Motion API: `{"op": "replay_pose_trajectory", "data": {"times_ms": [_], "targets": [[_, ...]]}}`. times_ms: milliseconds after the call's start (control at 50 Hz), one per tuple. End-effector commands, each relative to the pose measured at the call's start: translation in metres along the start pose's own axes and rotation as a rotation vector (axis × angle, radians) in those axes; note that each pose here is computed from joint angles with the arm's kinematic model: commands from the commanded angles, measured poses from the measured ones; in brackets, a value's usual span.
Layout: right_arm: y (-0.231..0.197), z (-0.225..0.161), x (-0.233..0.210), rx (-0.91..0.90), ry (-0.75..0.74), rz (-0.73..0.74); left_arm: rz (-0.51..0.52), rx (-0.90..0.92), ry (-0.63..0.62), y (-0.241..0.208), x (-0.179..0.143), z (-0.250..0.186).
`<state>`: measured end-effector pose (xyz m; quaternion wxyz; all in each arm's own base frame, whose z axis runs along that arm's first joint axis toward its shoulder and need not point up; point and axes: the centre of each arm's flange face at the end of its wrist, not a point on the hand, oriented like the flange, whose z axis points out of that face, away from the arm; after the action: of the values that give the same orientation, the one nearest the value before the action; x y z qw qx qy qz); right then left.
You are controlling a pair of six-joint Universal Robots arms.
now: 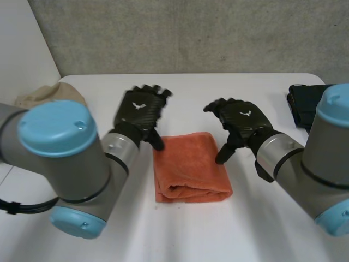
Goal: Fold the laundry.
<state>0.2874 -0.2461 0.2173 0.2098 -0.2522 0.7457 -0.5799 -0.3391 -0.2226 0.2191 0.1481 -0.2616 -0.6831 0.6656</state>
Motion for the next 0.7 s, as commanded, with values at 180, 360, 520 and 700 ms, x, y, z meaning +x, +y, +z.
{"op": "replay_pose_trajectory", "data": {"times_ms": [180, 360, 520, 700], "targets": [[0.071, 0.05, 0.008, -0.27, -0.029, 0.02, 0.039, -0.367, 0.027, 0.079, 0.022, -0.003], [0.069, 0.049, 0.011, -0.265, -0.008, -0.216, 0.201, -0.396, 0.022, 0.086, 0.008, 0.004], [0.017, 0.025, 0.005, -0.042, 0.059, -0.282, 0.186, -0.168, 0.005, 0.006, -0.001, 0.0], [0.035, -0.014, -0.029, 0.011, -0.01, -0.313, 0.155, 0.059, 0.18, -0.068, 0.002, -0.025]]}}
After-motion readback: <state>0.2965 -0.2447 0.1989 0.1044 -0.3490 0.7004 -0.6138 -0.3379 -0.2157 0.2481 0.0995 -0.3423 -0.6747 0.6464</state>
